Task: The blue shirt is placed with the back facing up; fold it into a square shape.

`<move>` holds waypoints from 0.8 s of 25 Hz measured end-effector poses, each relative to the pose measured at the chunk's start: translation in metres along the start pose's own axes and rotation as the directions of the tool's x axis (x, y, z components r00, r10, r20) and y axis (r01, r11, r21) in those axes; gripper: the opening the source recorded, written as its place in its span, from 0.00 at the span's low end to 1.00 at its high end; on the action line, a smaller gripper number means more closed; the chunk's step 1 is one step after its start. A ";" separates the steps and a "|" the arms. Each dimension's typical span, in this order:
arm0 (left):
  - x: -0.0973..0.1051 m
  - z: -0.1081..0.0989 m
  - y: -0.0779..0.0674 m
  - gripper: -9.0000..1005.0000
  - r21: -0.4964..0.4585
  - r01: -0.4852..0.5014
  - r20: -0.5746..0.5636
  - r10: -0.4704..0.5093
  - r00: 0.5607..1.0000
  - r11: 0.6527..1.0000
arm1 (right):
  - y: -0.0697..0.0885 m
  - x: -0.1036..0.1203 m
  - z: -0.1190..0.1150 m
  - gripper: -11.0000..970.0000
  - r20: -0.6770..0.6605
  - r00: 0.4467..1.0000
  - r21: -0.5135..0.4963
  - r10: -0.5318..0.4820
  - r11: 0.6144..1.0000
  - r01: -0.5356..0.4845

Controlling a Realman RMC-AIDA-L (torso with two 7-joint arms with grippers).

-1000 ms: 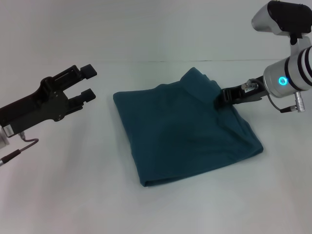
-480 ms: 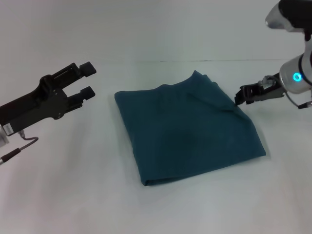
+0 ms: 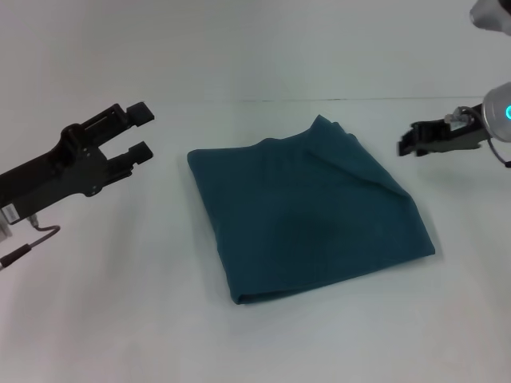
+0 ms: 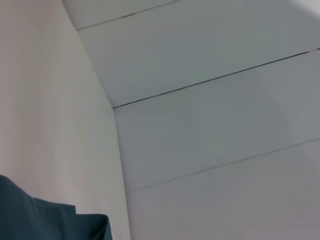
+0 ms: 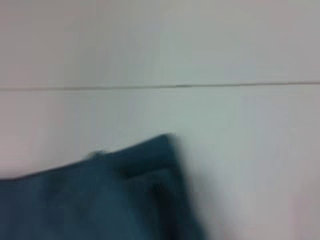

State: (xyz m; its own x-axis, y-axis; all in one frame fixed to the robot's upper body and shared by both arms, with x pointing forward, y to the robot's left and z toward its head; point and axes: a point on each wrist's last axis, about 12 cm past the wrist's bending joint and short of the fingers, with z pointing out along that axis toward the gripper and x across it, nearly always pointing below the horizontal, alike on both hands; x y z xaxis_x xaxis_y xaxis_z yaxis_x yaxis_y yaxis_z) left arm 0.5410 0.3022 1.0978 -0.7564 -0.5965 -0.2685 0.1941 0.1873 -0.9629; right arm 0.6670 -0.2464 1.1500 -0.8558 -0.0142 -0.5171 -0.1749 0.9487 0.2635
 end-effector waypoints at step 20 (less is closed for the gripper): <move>0.001 -0.003 0.002 0.84 0.010 0.018 0.023 -0.019 1.000 1.000 | 0.026 0.015 0.030 0.30 0.009 0.999 -0.158 -0.048 0.986 0.049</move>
State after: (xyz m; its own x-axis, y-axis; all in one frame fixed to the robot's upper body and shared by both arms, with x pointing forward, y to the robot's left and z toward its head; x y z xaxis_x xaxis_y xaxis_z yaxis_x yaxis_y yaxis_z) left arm 0.5390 0.3046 1.0958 -0.7451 -0.6179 -0.2511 0.1864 0.1685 -0.9679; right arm 0.6645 -0.2122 1.1250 -0.8420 -0.0568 -0.5364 -0.2911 0.8850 0.3632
